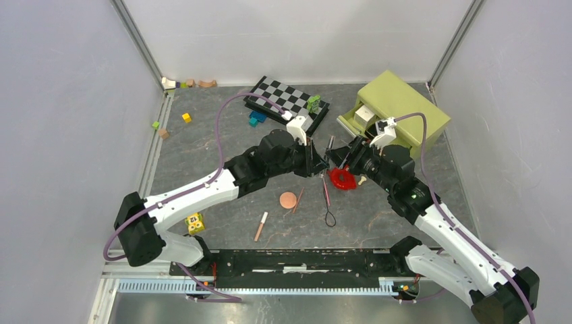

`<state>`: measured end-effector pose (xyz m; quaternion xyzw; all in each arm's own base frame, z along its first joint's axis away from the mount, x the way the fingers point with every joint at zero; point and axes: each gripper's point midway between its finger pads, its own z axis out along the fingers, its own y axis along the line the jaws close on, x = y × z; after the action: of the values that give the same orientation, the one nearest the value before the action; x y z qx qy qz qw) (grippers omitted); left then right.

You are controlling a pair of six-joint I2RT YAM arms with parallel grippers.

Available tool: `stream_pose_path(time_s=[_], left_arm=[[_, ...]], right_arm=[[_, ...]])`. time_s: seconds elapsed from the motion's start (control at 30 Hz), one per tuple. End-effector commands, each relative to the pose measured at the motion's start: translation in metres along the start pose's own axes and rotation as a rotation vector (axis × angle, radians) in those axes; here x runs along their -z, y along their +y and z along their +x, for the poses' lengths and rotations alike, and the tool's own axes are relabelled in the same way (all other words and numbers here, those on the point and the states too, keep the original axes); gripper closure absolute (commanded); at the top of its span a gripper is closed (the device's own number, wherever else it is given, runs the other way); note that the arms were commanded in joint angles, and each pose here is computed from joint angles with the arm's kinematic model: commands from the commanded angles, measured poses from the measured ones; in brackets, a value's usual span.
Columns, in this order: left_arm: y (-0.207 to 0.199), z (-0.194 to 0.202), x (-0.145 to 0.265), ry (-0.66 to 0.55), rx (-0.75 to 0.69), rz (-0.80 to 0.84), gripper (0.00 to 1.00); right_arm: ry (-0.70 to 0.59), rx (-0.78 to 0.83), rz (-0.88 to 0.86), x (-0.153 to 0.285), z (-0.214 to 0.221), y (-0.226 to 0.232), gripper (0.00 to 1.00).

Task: Organize the makeup
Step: Place the makeup in the drawer.

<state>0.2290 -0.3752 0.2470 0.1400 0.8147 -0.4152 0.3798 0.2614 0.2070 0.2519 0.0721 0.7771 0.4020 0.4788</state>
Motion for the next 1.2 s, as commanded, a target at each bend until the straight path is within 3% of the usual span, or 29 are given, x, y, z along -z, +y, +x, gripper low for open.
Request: stream_pose_path(time_s=[0.0,0.13,0.43,0.63,0.77,0.83,0.97,1.07,1.17], left_arm=[[-0.025,-0.014,0.000,-0.040,-0.023,0.085,0.98],[-0.026,-0.013,-0.001,-0.036,-0.028,0.087,0.98],[-0.027,-0.012,-0.003,-0.033,-0.027,0.096,0.97],[-0.027,-0.014,-0.004,-0.041,-0.038,0.093,0.89],[-0.028,-0.017,-0.004,-0.044,-0.049,0.096,0.69],[-0.030,-0.019,-0.002,-0.044,-0.062,0.097,0.51],[-0.027,-0.027,0.009,-0.043,-0.109,0.069,0.24],[-0.015,-0.038,0.025,-0.053,-0.135,0.025,0.17],[0.022,-0.051,0.044,-0.064,-0.097,-0.079,0.13]], right_arm=[[-0.061,-0.014,-0.043,0.003,-0.012,0.011,0.41],[-0.040,-0.021,-0.060,0.002,-0.008,0.013,0.50],[0.005,-0.033,-0.125,-0.001,0.000,0.024,0.56],[-0.009,-0.023,-0.119,0.002,-0.001,0.022,0.74],[-0.041,0.006,-0.092,0.003,-0.008,0.018,0.90],[-0.068,0.035,-0.060,0.004,-0.017,0.015,0.94],[-0.129,0.152,0.047,0.008,-0.042,0.006,0.97],[-0.182,0.295,0.159,0.014,-0.069,-0.003,0.99],[-0.203,0.479,0.273,0.020,-0.095,-0.011,1.00]])
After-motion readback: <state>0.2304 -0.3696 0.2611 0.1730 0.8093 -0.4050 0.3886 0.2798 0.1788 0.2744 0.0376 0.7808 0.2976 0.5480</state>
